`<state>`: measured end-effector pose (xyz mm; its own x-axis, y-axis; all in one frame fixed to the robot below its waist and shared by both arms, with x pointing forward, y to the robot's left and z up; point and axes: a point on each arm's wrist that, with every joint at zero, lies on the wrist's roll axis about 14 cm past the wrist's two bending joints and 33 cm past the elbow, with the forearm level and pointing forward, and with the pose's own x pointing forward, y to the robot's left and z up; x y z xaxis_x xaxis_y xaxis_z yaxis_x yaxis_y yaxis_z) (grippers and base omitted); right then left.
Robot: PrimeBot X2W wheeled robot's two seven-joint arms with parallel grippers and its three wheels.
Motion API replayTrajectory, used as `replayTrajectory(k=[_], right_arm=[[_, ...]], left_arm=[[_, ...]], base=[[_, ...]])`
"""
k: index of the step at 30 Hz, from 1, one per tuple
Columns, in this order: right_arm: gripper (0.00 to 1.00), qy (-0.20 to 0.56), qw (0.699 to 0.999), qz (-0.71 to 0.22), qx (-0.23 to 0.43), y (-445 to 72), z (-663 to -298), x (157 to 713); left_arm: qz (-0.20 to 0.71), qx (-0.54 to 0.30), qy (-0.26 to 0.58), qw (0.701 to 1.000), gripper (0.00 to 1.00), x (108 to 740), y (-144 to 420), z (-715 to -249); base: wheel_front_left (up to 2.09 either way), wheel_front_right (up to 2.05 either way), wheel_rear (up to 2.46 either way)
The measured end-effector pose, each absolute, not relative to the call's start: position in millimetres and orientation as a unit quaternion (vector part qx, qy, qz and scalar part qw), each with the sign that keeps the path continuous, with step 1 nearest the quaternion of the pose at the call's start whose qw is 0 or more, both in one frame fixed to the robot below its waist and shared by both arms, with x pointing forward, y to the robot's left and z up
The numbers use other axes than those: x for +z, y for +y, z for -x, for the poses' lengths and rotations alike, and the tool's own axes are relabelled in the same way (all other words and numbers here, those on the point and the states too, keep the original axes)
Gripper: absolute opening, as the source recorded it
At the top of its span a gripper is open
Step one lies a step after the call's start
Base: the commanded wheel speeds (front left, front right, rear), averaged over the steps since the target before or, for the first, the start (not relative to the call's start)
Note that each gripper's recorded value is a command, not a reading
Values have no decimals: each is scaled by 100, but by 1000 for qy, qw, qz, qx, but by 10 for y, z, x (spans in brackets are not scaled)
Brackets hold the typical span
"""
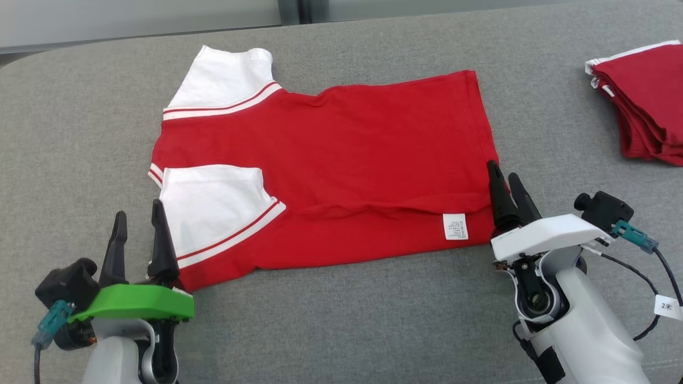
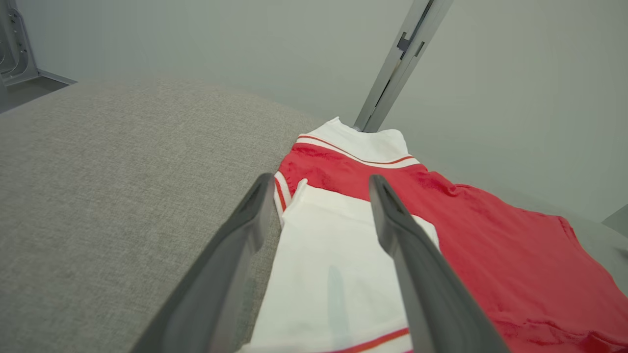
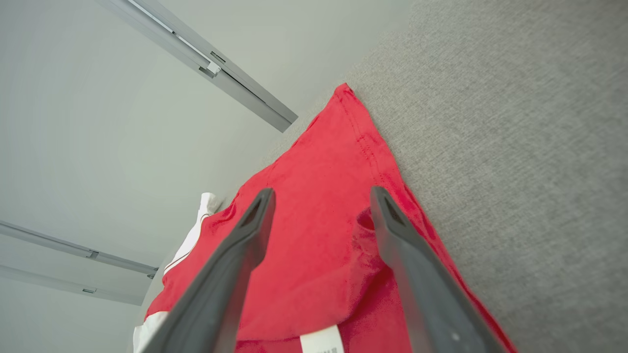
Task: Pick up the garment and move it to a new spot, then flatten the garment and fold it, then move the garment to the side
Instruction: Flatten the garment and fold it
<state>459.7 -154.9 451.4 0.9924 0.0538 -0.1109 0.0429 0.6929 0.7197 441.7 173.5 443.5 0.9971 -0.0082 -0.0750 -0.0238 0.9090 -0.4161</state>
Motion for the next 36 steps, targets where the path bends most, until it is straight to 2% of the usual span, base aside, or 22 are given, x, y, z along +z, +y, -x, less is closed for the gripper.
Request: replayTrajectory(k=[7,14,27,28,29,30,32,36], right_arm=[[100,14,945,-328,10,-1738,-4575,4764],[100,-4,961,-276,9,-1803,-4391,4828],[100,0,963,-269,-21,-1965,-4184,4783],[100,2,964,-266,-23,-1980,-4166,4770],[100,6,965,-262,-24,-1990,-4150,4752],[100,8,965,-259,-25,-1998,-4139,4745],[100,17,967,-254,-25,-1996,-4111,4707],[100,58,970,-236,-20,-1937,-4034,4527]], left_arm=[[218,23,61,974,100,4325,1859,-4104],[224,36,169,959,100,3952,1903,-3758],[223,29,245,943,100,3635,1753,-3744],[222,26,246,943,90,3631,1737,-3761],[221,25,247,943,54,3624,1722,-3773],[220,24,248,943,38,3620,1712,-3780],[218,20,249,943,0,3621,1694,-3796],[215,13,237,947,0,3668,1667,-3816]], base=[[0,0,0],[0,0,0],[0,0,0],[0,0,0],[0,0,0],[0,0,0],[0,0,0],[0,0,0]])
